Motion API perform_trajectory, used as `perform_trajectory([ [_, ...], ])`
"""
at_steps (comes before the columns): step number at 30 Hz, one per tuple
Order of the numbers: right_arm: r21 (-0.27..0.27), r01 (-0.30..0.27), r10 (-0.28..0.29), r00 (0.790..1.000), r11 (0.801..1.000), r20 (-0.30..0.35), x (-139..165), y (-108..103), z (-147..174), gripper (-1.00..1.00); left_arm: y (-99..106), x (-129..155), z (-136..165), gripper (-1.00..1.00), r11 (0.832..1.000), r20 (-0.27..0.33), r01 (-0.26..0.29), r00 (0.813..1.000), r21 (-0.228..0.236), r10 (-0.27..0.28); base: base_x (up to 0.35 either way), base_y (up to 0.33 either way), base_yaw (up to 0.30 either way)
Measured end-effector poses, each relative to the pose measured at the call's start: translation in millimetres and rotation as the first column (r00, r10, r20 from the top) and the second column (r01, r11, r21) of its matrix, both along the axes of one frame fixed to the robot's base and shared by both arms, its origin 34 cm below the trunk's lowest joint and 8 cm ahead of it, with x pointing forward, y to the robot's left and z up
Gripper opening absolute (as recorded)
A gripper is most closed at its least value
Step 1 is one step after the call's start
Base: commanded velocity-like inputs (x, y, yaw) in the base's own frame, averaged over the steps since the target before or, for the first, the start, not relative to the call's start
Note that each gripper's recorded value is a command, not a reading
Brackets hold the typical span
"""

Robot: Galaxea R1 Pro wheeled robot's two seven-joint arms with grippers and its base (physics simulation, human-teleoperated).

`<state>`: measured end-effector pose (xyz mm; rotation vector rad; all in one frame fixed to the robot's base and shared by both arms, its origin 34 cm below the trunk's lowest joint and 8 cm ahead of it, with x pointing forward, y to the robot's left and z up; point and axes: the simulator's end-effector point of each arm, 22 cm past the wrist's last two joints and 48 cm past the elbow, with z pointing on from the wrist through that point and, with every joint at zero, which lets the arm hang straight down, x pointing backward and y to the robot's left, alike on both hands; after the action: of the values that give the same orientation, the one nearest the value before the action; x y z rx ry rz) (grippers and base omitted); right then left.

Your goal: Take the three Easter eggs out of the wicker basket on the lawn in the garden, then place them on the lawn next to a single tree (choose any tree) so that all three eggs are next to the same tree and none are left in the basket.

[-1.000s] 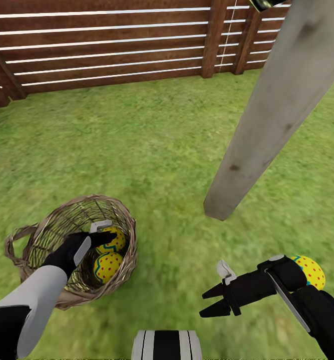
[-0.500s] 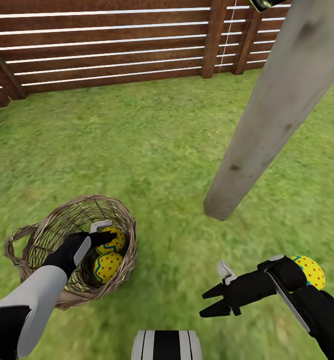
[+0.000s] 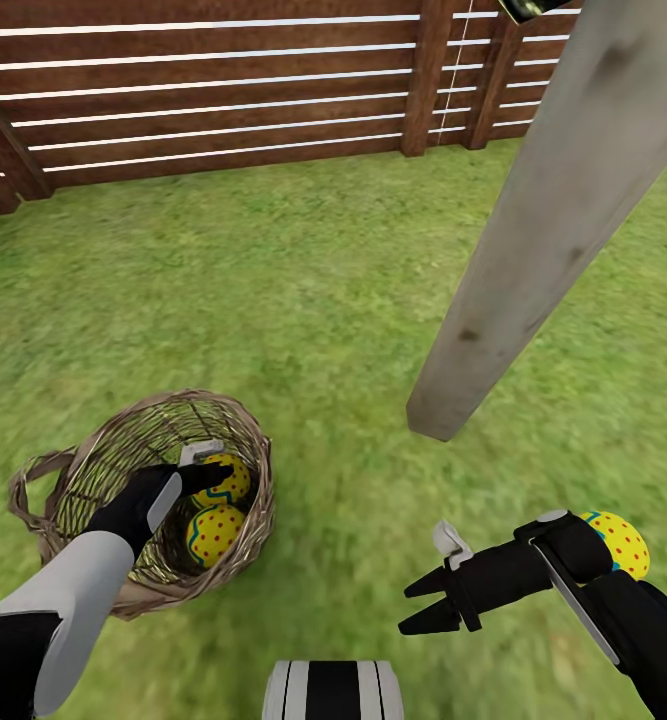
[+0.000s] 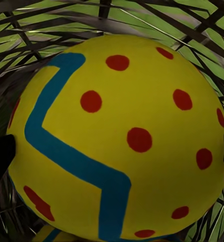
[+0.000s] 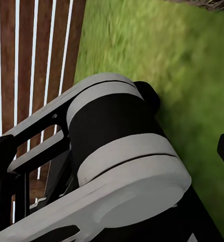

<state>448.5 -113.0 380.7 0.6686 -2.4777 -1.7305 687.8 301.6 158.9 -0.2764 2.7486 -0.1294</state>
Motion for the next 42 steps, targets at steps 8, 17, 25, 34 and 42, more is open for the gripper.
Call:
perform_trajectory([
  [8, -0.002, 0.000, 0.000, 1.000, 1.000, 0.000, -0.1, -0.1, -0.4, 1.00, 0.4, -0.2, -0.1, -1.00, 1.000, 0.000, 0.003, 1.000, 0.003, -0.003, 0.000, 0.000, 0.000],
  [17, -0.002, 0.000, 0.000, 1.000, 1.000, 0.000, -0.1, -0.3, -0.7, 1.00, 0.4, -0.2, -0.1, -1.00, 1.000, 0.000, 0.003, 1.000, 0.002, -0.003, 0.000, 0.000, 0.000],
  [25, -0.016, -0.006, 0.006, 1.000, 1.000, 0.010, -0.3, -0.6, -1.1, 1.00, 3.3, -0.3, 3.0, -1.00, 1.000, 0.000, 0.017, 1.000, 0.021, -0.017, 0.000, 0.000, 0.000],
  [34, -0.019, -0.006, 0.007, 0.999, 1.000, 0.036, 2.1, -0.8, 8.0, 1.00, 3.6, 6.6, 17.9, -1.00, 1.000, 0.022, 0.015, 1.000, 0.022, -0.016, 0.000, 0.000, 0.000],
  [42, -0.019, -0.006, 0.007, 0.999, 1.000, 0.048, 3.3, -0.7, 12.7, 1.00, 5.0, 9.6, 25.3, -1.00, 1.000, 0.031, 0.015, 0.999, 0.025, -0.016, 0.000, 0.000, 0.000],
])
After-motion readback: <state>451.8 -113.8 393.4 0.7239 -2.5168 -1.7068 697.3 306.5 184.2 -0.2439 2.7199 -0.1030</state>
